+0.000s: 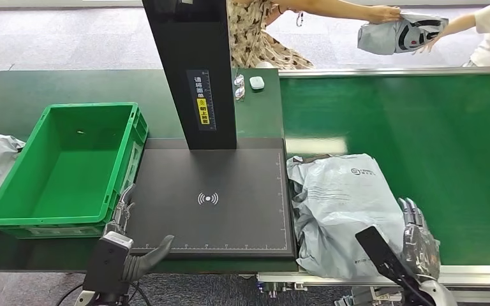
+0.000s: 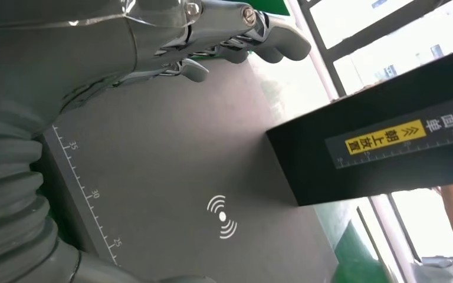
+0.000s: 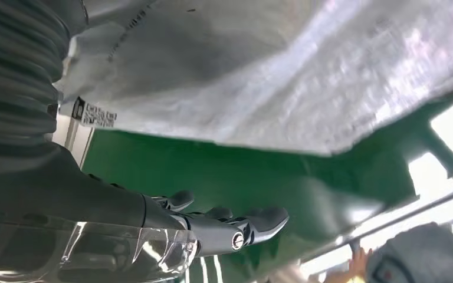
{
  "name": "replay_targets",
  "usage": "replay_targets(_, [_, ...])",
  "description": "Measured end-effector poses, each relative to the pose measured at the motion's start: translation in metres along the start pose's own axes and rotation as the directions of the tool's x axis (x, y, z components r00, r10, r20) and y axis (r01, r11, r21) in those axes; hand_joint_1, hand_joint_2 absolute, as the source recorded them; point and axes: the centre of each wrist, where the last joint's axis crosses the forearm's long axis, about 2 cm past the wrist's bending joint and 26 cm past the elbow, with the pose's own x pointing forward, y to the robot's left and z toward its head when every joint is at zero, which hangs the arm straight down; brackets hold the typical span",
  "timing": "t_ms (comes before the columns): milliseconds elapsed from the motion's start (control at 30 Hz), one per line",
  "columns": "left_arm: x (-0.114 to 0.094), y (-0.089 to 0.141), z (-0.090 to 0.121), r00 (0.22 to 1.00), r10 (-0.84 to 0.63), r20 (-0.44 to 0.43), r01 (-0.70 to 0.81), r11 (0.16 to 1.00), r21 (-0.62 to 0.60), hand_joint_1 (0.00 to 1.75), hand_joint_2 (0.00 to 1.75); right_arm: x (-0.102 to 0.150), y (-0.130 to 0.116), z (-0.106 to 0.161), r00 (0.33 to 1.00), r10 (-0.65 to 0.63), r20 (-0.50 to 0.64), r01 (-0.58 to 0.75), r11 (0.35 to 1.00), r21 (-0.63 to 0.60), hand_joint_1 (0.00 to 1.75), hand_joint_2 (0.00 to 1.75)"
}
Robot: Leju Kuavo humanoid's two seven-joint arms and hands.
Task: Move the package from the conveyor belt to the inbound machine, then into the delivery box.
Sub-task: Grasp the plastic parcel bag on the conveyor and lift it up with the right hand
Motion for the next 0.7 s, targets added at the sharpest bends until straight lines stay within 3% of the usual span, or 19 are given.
replay_targets(100, [-0.002, 0.001, -0.001, 1.000, 0.019, 0.010, -0.019, 1.000, -0.011, 0.00, 1.75, -0.026, -0.008, -0.004, 1.000, 0.015, -0.010, -0.012, 0.982, 0.190, 0.00, 1.75])
replay_targets(233, [-0.005, 0.002, -0.004, 1.000, 0.025, 0.013, -0.025, 0.999, -0.023, 0.00, 1.75, -0.054, -0.014, -0.007, 0.996, 0.085, -0.037, -0.068, 0.945, 0.319, 0.00, 1.75])
replay_targets(667, [-0.014, 0.006, -0.008, 0.999, 0.033, 0.001, -0.033, 0.999, -0.031, 0.00, 1.75, -0.094, -0.020, -0.010, 0.978, 0.190, -0.089, -0.127, 0.874, 0.469, 0.00, 1.75])
replay_targets(700, [-0.015, 0.006, -0.007, 0.999, 0.034, 0.000, -0.034, 0.999, -0.029, 0.00, 1.75, -0.096, -0.020, -0.010, 0.977, 0.193, -0.090, -0.128, 0.869, 0.477, 0.06, 1.75])
